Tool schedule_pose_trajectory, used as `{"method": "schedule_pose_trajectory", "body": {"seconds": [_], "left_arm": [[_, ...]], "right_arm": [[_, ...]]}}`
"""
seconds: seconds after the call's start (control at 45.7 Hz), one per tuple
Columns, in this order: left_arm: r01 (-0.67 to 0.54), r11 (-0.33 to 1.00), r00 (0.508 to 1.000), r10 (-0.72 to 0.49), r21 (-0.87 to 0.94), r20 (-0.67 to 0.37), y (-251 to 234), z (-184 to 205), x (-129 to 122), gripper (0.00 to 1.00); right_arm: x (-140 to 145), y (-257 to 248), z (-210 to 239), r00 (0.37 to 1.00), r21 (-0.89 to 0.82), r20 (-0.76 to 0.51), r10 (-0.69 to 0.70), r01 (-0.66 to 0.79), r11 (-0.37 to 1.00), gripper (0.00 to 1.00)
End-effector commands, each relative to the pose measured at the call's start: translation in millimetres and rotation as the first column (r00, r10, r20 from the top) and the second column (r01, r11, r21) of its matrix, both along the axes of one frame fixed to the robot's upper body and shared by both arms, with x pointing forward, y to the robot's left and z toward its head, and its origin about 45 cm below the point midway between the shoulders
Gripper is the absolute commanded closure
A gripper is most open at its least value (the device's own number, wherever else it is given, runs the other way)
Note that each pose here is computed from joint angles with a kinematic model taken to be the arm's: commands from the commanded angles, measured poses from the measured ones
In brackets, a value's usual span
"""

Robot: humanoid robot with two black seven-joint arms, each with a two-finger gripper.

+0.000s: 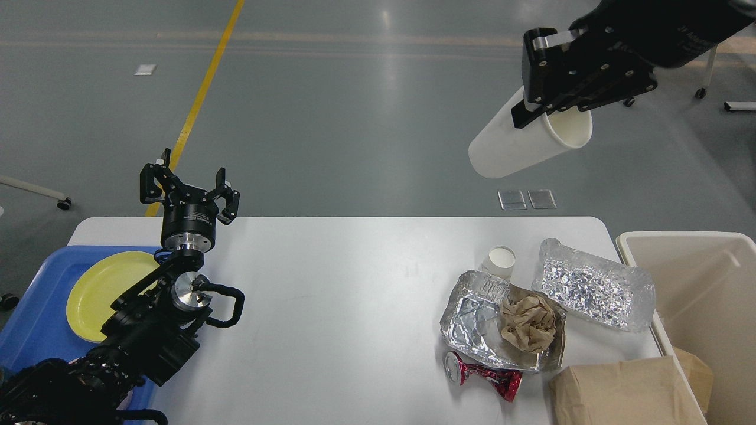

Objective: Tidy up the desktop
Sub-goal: 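Lift the paper cup with the right gripper and drop it in the white bin, then move the right gripper back to the crumpled foil wrapper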

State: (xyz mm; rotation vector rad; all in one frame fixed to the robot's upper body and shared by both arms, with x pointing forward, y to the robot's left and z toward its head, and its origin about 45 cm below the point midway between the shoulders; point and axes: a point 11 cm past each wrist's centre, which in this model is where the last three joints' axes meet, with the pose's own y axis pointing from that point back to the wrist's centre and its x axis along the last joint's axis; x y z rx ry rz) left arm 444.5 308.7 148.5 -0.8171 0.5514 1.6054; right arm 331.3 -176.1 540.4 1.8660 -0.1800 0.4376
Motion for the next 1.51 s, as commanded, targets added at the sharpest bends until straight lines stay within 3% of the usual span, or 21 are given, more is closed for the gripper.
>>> {"method": "schedule_pose_trajectory", "body": {"seconds": [0.0,0.109,0.241,0.306,0.437,0.59,0.765,1.137,1.246,1.334,1.378,1.487], "left_arm": [[0.0,1.0,1.0,0.0,0.0,0.0,0.0,0.0,0.0,0.0],[0.0,1.0,1.0,0.0,0.0,0.0,0.0,0.0,0.0,0.0],[0.0,1.0,1.0,0.0,0.0,0.0,0.0,0.0,0.0,0.0],[0.0,1.0,1.0,0.0,0.0,0.0,0.0,0.0,0.0,0.0],[0.0,1.0,1.0,0.0,0.0,0.0,0.0,0.0,0.0,0.0],[0.0,1.0,1.0,0.0,0.0,0.0,0.0,0.0,0.0,0.0],[0.0,1.0,1.0,0.0,0.0,0.0,0.0,0.0,0.0,0.0],[0.0,1.0,1.0,0.0,0.0,0.0,0.0,0.0,0.0,0.0],[0.0,1.0,1.0,0.0,0.0,0.0,0.0,0.0,0.0,0.0],[0.0,1.0,1.0,0.0,0.0,0.0,0.0,0.0,0.0,0.0],[0.0,1.0,1.0,0.0,0.0,0.0,0.0,0.0,0.0,0.0],[0.0,1.0,1.0,0.0,0.0,0.0,0.0,0.0,0.0,0.0]], "right_arm": [[-3.8,3.6,3.4,1.0,0.013,0.0,0.004,-0.004,1.0,1.0],[16.9,-21.0,-28.1,0.995,-0.013,-0.066,-0.069,0.068,0.998,1.0],[58.4,-85.5,-84.1,0.967,-0.121,-0.113,-0.23,0.216,0.969,1.0],[81.8,-133.3,-123.8,0.933,-0.189,-0.121,-0.34,0.315,0.93,1.0],[101.7,-193.0,-168.9,0.87,-0.236,-0.104,-0.481,0.449,0.862,1.0],[101.2,-241.2,-229.3,0.809,-0.315,-0.052,-0.586,0.543,0.778,1.0],[85.8,-272.9,-275.9,0.79,-0.416,0.011,-0.613,0.561,0.716,1.0],[55.5,-349.5,-320.6,0.765,-0.621,0.221,-0.605,0.589,0.517,1.0],[50.6,-361.4,-324.6,0.785,-0.668,0.262,-0.562,0.567,0.481,0.38],[49.2,-362.2,-326.1,0.786,-0.67,0.261,-0.56,0.565,0.481,0.19],[48.9,-362.8,-325.9,0.785,-0.669,0.261,-0.562,0.567,0.48,0.0],[47.1,-362.5,-326.7,0.784,-0.67,0.252,-0.568,0.565,0.482,0.0]]}}
